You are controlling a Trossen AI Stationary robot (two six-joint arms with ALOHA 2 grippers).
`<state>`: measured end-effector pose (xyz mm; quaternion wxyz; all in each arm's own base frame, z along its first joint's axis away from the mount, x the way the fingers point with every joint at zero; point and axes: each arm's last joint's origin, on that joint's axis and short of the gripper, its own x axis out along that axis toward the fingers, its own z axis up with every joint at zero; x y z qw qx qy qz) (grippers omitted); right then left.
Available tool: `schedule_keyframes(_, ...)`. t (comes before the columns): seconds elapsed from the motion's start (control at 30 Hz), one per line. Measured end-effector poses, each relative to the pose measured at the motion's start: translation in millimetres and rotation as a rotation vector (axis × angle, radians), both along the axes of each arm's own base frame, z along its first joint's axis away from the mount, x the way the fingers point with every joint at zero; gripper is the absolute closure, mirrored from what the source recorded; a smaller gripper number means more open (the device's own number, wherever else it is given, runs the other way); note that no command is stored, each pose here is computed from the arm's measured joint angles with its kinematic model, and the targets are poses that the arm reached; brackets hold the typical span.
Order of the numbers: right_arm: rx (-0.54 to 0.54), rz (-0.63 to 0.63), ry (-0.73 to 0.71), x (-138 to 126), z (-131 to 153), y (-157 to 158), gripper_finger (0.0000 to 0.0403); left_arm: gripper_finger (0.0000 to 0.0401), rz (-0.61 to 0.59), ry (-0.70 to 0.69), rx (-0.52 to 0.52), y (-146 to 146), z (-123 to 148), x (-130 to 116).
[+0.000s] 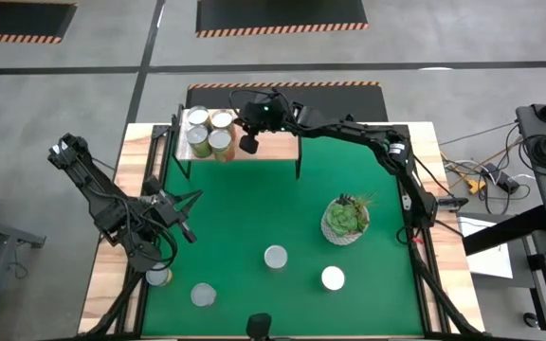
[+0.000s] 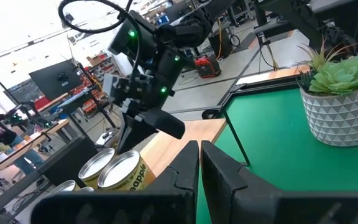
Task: Pick and place cans onto a shelf
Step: Put the canned pineapple on the shelf, then adjust the canned pineapple on the shelf
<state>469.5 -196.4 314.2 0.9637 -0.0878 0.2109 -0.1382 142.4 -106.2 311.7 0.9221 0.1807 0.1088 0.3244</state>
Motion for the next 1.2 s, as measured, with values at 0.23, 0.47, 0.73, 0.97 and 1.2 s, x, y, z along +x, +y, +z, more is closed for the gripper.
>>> schedule_keyframes(0.23,-0.025,0.002,-0.035,1.3,3.7,-0.6,0.0394,0.0401,0.0,0.0,0.0,0.0,0.0,0.0)
schedule_keyframes(0.47,0.003,0.004,0.022,-9.8,20.1,10.6,0.0394,0.0401,0.0,0.006,0.005,0.3,-0.4,-0.2)
schedule_keyframes(0.73,0.029,0.139,0.023,-20.6,56.3,71.8,0.0394,0.0401,-0.131,0.138,-0.056,-0.4,-4.4,-3.5)
schedule_keyframes(0.97,0.023,0.275,0.084,2.3,26.5,113.9,0.0394,0.0401,-0.05,0.036,-0.031,5.7,4.4,-8.2)
schedule_keyframes(1.2,0.019,0.248,0.082,24.6,-12.3,99.6,0.0394,0.0401,-0.044,-0.015,-0.082,13.0,10.2,-15.3)
